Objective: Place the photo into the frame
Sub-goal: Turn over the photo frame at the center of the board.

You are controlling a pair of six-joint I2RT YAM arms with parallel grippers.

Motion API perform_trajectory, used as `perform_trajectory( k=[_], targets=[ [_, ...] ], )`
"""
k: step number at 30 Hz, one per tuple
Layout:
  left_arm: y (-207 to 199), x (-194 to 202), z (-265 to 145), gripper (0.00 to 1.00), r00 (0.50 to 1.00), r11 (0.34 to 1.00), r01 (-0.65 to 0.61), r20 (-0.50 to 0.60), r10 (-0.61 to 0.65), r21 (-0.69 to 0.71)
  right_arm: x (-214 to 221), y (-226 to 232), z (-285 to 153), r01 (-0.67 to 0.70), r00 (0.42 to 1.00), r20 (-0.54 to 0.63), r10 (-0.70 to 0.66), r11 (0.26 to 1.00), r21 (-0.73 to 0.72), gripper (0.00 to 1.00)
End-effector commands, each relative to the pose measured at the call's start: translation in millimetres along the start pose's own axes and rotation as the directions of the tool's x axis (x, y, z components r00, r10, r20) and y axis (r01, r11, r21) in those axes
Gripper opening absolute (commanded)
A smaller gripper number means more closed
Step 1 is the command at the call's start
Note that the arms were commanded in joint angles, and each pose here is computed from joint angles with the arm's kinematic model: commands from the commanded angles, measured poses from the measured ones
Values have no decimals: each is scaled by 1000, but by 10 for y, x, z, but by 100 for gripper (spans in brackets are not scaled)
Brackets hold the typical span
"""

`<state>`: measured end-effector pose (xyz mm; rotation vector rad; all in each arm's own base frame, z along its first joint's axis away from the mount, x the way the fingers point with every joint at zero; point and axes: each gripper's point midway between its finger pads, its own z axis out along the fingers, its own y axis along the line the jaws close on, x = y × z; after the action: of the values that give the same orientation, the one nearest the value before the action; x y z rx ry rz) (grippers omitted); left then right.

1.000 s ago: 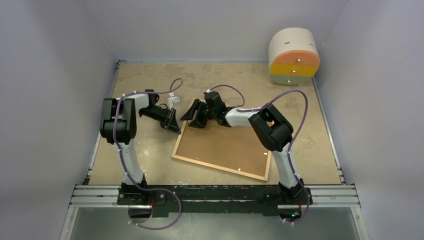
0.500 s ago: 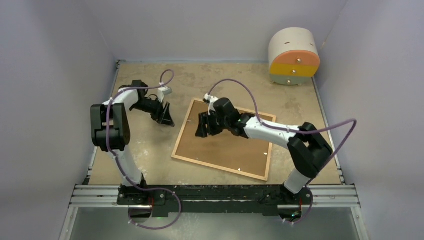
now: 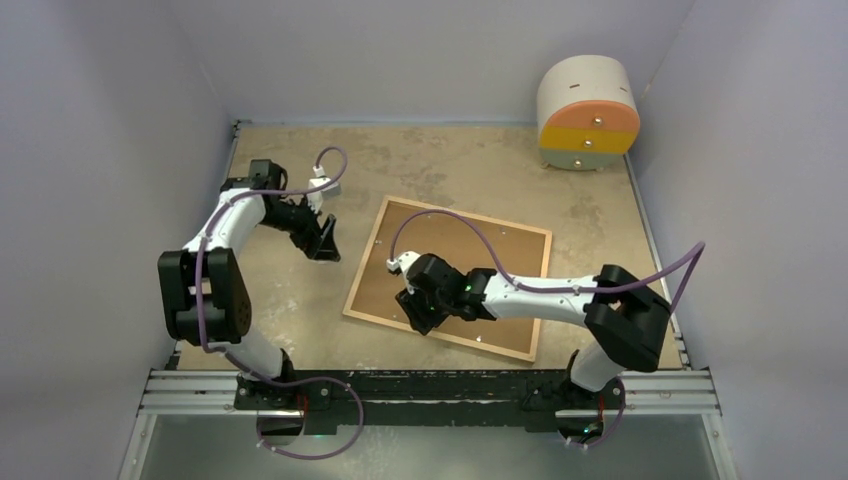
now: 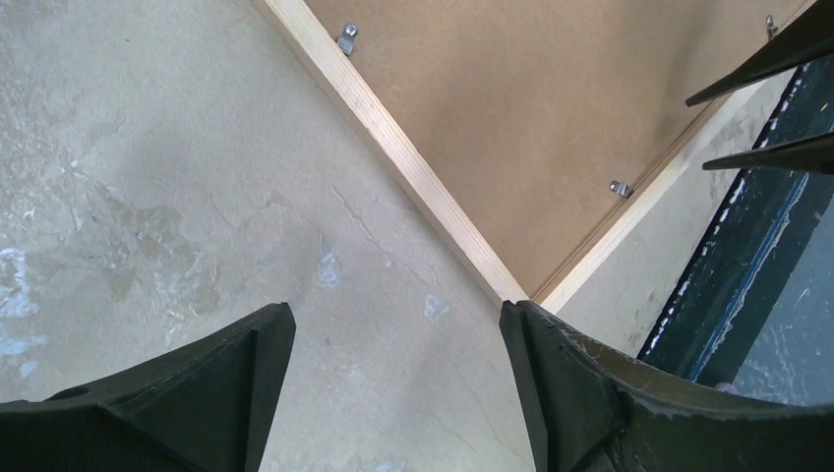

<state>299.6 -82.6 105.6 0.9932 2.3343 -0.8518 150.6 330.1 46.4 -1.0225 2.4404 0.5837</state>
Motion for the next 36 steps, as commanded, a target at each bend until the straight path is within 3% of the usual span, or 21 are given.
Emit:
perform_trajectory(
  k=[1,14,19,23,26,29,31,33,36],
  targets=[
    [-61,-37,-109,83,998,998,-56,13,57,-34,55,-11,-11,79,997,0,-79,994,69,46],
    [-94,-2,-231,84,993,988,-115,-7,115,-103,199,51,101,147,989,-29,-144,979,141,44],
    [-105,41,-271,84,979,968,-200,-5,202,-152,182,17,131,147,989,-25,-145,975,165,29],
    [-201,45,-304,86,935,920,-342,29,353,-193,136,29,148,143,990,-25,-141,975,171,13],
    [-391,49,-343,87,854,843,-495,63,517,-210,-44,93,48,116,993,8,-119,978,175,3],
    [-595,-8,-464,89,728,718,-645,73,681,-263,-342,238,-133,106,991,64,-116,984,144,0],
    [-693,-36,-543,90,630,614,-732,51,775,-297,-596,330,-267,96,988,110,-109,988,119,0],
    [-752,-67,-625,91,496,467,-820,-3,868,-330,-818,395,-387,66,986,146,-78,994,85,0],
    [-851,-129,-716,93,339,297,-882,-55,939,-365,-1098,532,-562,25,979,203,-19,999,-27,0]
  ],
)
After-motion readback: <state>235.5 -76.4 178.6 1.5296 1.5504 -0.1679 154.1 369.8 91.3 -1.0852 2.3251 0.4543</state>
